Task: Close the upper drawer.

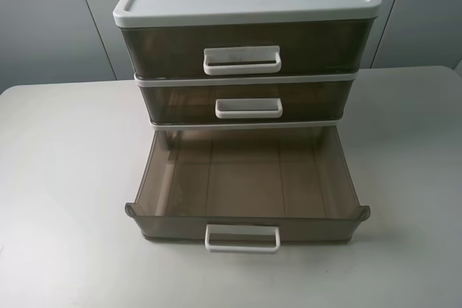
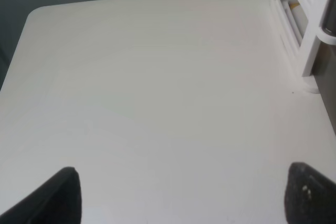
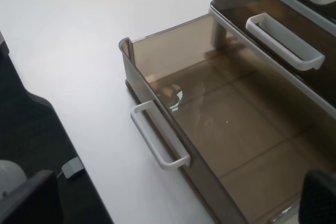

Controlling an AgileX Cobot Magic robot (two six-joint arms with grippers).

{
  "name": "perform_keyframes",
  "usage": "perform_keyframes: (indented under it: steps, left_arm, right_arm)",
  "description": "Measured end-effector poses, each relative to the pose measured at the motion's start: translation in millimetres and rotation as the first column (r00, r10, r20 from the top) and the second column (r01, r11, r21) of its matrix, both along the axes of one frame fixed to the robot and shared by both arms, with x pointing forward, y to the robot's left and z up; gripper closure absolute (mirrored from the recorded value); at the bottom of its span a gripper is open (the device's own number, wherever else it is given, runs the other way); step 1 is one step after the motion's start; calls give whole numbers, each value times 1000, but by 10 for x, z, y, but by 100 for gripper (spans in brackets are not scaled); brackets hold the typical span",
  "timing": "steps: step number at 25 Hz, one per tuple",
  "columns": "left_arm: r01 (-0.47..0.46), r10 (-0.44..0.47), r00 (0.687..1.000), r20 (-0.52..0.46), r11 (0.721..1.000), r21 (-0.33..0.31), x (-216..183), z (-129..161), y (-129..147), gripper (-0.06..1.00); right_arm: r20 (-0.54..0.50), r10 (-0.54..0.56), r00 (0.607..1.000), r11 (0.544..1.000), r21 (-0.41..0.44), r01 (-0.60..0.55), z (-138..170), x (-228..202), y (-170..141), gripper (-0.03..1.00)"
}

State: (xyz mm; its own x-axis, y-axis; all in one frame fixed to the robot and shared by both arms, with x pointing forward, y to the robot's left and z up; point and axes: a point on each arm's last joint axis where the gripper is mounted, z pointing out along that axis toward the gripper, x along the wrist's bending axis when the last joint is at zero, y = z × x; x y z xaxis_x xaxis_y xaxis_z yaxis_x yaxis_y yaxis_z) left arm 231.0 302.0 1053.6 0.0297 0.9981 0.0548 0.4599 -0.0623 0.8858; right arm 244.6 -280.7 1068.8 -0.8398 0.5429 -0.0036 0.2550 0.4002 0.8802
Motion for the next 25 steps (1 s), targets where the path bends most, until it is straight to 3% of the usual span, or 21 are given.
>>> perform_keyframes:
  steps: [4, 10, 13, 16, 20, 25]
  left_arm:
    - [0, 0, 1000, 0, 1000, 0, 0, 0, 0, 20]
    - [0, 0, 1000, 0, 1000, 0, 0, 0, 0, 20]
    - [0, 0, 1000, 0, 1000, 0, 0, 0, 0, 20]
    - [0, 0, 1000, 0, 1000, 0, 0, 0, 0, 20]
    - [0, 0, 1000, 0, 1000, 0, 0, 0, 0, 20]
    - [0, 0, 1000, 0, 1000, 0, 0, 0, 0, 20]
  right_arm:
    - [38, -37, 999, 993, 113, 33, 11, -87, -141, 29]
    - [39, -86, 996, 984, 160, 79, 10, -104, -217, 29]
    - [13, -93, 996, 986, 142, 90, -17, -111, -229, 29]
    - [-22, -128, 992, 991, 41, 129, -105, -104, -283, 29]
    - [-30, -150, 988, 988, 15, 151, -161, -78, -281, 29]
    - [-14, -77, 997, 997, 7, 78, -159, -118, -248, 29]
